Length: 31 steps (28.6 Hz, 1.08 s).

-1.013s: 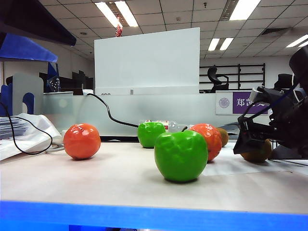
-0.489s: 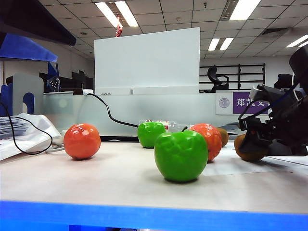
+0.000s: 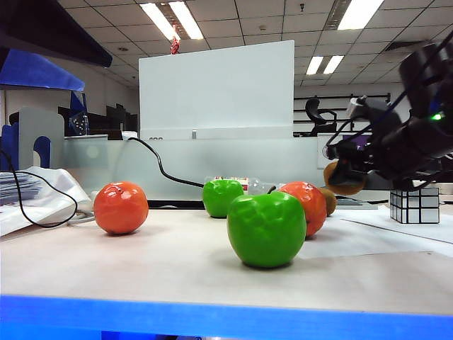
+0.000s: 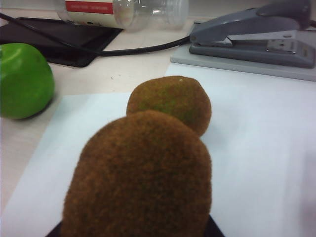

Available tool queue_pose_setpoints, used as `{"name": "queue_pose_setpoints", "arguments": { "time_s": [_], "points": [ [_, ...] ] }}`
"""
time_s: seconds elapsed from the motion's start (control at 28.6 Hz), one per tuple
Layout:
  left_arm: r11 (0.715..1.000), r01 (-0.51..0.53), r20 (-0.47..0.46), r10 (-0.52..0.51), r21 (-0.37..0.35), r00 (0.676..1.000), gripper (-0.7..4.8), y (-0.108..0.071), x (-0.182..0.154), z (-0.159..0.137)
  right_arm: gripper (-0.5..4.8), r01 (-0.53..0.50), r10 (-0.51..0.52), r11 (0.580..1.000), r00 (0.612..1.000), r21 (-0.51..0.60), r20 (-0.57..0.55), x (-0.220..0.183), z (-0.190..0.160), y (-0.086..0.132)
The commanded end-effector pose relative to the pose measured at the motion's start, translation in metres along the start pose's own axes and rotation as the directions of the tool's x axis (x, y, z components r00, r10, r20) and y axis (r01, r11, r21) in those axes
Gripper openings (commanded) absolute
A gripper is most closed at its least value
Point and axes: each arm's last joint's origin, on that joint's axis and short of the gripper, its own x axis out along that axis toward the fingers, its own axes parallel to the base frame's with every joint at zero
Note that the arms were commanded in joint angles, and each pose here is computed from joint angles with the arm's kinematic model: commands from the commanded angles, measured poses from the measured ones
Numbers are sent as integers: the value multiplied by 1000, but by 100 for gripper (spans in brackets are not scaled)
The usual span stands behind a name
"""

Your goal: Put the same fruits together.

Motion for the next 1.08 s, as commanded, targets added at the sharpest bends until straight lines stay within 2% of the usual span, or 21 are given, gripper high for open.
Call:
{"name": "queue_pose_setpoints", "arguments": {
  "time_s": [0.03, 0.49, 0.8, 0.87, 0.98, 1.08],
  "points": [
    [1000, 3, 10, -3, 3, 1000, 466, 0, -1, 2, 40, -6, 6, 1000, 1000, -1, -23, 12, 7, -1],
    [1000, 2, 11, -2, 4, 1000, 466, 0, -1, 2, 40, 12, -13, 1000, 994, -11, -113, 32, -13, -7],
    [1000, 1, 11, -1, 4, 1000, 466, 0, -1, 2, 46, 13, -14, 1000, 992, -8, -129, 34, -19, -8],
    [1000, -2, 10, 2, 4, 1000, 466, 0, -1, 2, 80, 13, -14, 1000, 992, -8, -129, 34, -19, -8],
    [1000, -5, 10, 5, 4, 1000, 466, 0, -1, 2, 218, 13, -14, 1000, 992, -9, -126, 34, -19, -8],
    [1000, -5, 10, 5, 4, 1000, 466, 0, -1, 2, 382, 13, -14, 1000, 992, -9, -126, 34, -19, -8]
  ]
}}
